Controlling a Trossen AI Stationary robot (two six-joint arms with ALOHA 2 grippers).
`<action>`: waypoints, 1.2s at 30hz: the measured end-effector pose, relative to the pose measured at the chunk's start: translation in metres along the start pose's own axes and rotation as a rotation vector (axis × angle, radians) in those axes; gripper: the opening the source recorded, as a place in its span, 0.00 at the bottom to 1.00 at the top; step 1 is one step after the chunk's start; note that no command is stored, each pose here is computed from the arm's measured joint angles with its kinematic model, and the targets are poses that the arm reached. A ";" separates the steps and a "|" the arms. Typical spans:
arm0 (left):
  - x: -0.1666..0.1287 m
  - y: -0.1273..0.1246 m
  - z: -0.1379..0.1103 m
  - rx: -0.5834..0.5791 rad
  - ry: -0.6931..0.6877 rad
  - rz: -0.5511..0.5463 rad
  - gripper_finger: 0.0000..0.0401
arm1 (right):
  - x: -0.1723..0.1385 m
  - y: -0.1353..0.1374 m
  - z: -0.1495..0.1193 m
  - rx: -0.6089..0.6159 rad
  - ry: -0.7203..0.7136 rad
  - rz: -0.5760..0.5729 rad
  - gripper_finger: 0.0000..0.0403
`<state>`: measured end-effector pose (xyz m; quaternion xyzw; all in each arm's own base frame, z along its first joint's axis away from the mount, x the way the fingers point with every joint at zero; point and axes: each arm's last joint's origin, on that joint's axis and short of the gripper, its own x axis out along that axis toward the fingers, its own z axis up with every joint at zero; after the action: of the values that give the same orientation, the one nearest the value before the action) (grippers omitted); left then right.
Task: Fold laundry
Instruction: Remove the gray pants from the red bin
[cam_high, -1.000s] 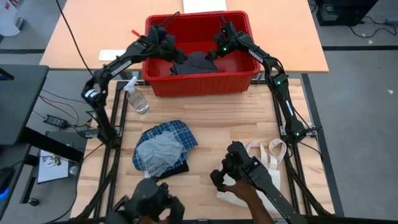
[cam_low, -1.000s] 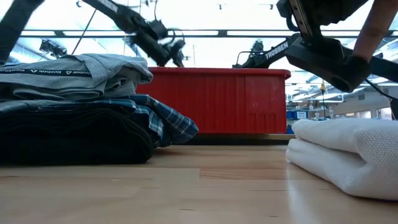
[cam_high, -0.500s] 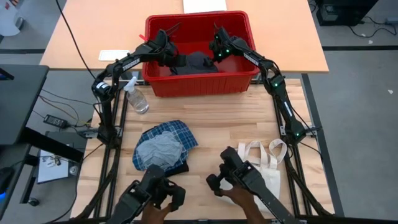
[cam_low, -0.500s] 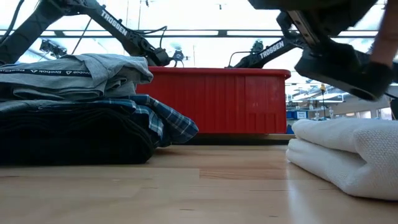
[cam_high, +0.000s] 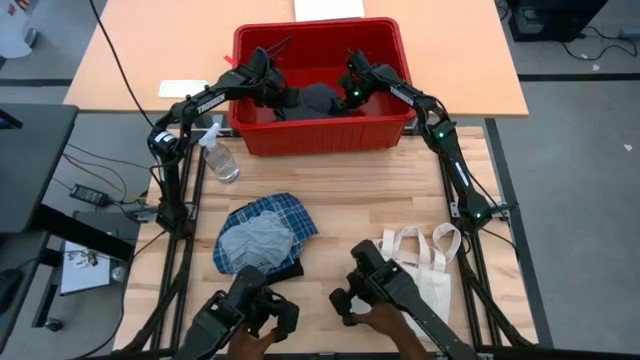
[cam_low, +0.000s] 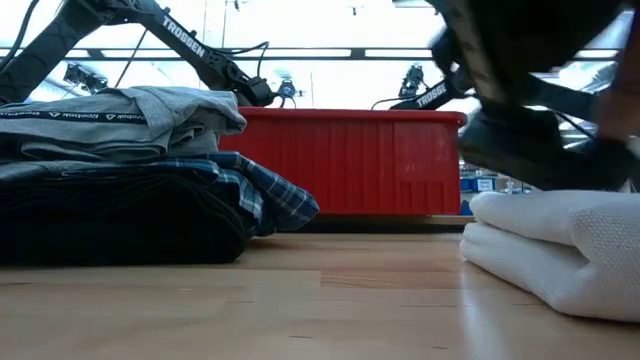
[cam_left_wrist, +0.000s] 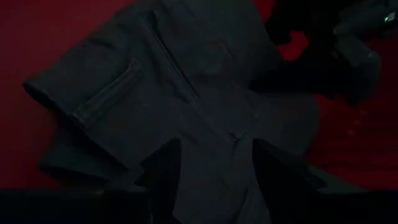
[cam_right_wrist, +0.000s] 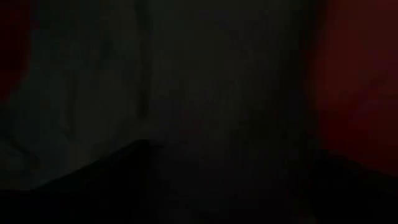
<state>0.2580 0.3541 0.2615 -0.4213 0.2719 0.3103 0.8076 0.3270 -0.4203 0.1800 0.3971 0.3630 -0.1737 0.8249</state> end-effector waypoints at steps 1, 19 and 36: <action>0.000 0.000 0.000 -0.001 0.002 -0.001 0.50 | 0.002 0.004 0.003 -0.008 -0.020 0.047 0.98; -0.034 -0.004 0.021 0.051 -0.185 -0.045 0.49 | 0.026 0.044 0.005 -0.209 -0.072 0.061 0.09; -0.176 -0.018 0.035 0.128 -0.520 -0.113 0.46 | -0.055 0.055 0.041 -0.031 -0.235 0.408 0.08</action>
<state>0.1613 0.3272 0.4115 -0.2900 0.0506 0.3444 0.8915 0.3402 -0.4182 0.2667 0.4267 0.1793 -0.0427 0.8854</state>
